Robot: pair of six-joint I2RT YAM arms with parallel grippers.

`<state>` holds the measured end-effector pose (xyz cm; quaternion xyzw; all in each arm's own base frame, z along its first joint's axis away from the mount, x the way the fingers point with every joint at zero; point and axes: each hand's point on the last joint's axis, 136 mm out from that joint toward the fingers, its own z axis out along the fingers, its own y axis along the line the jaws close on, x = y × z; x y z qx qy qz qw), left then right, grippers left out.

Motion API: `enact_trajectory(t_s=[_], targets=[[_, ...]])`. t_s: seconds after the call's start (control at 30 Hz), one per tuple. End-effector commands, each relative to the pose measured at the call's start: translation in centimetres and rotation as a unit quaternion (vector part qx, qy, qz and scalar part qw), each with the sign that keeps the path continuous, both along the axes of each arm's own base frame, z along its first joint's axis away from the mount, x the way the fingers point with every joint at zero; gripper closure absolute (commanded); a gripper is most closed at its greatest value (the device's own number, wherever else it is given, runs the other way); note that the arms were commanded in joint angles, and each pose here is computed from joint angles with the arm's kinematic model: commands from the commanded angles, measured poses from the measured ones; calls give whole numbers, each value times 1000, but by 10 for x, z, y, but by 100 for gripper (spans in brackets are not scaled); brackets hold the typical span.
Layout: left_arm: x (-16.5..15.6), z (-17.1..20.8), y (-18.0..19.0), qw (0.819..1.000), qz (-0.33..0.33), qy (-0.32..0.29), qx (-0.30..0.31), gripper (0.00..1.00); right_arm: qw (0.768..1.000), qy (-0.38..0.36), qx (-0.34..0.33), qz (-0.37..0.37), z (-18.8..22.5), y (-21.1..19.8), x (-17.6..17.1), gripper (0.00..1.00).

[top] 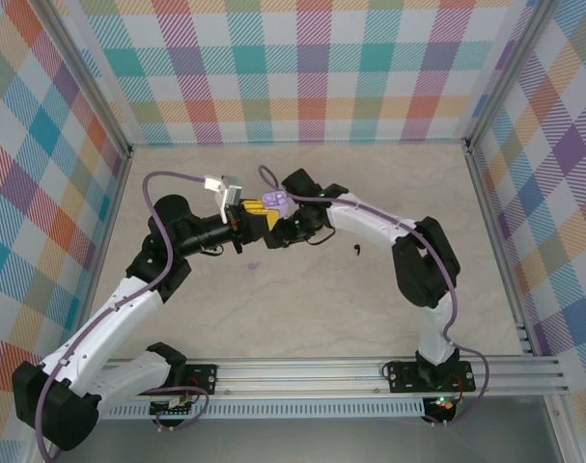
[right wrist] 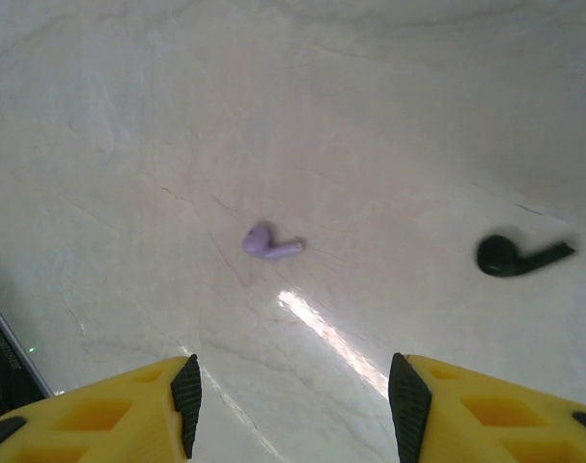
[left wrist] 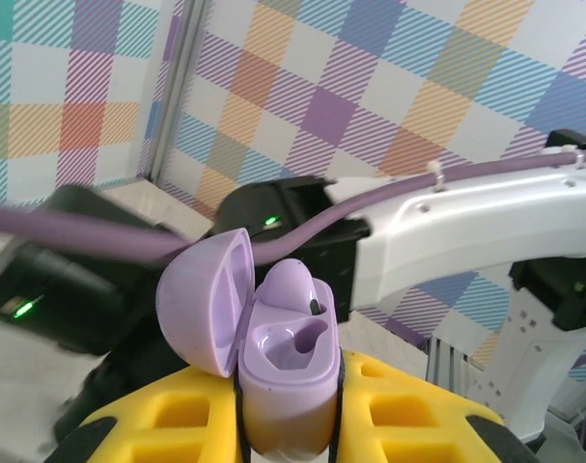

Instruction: Insert wireless bluetooth earbuds into charging case

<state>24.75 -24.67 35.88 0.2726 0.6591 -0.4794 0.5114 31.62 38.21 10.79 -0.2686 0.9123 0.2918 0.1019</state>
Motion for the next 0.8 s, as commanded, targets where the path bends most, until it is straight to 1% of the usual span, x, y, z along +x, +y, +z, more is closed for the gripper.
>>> enact_trajectory(t_s=[0.0, 0.33, 0.5, 0.63, 0.77], targets=[[-9, 28, 4, 999, -14, -23, -19, 86, 999, 10, -5, 44, -1, 17, -10, 44], [-22, 41, 6, 999, -28, -34, -24, 86, 994, 26, -17, 104, -29, 58, -20, 43], [-24, 42, 5, 999, -32, -34, -23, 86, 992, 15, -36, 124, -37, 65, -23, 43], [-23, 41, 5, 999, -33, -32, -24, 86, 990, 12, -56, 126, -45, 66, -22, 43], [-22, 39, 5, 999, -30, -31, -23, 86, 989, 9, -55, 134, -45, 69, -25, 43]])
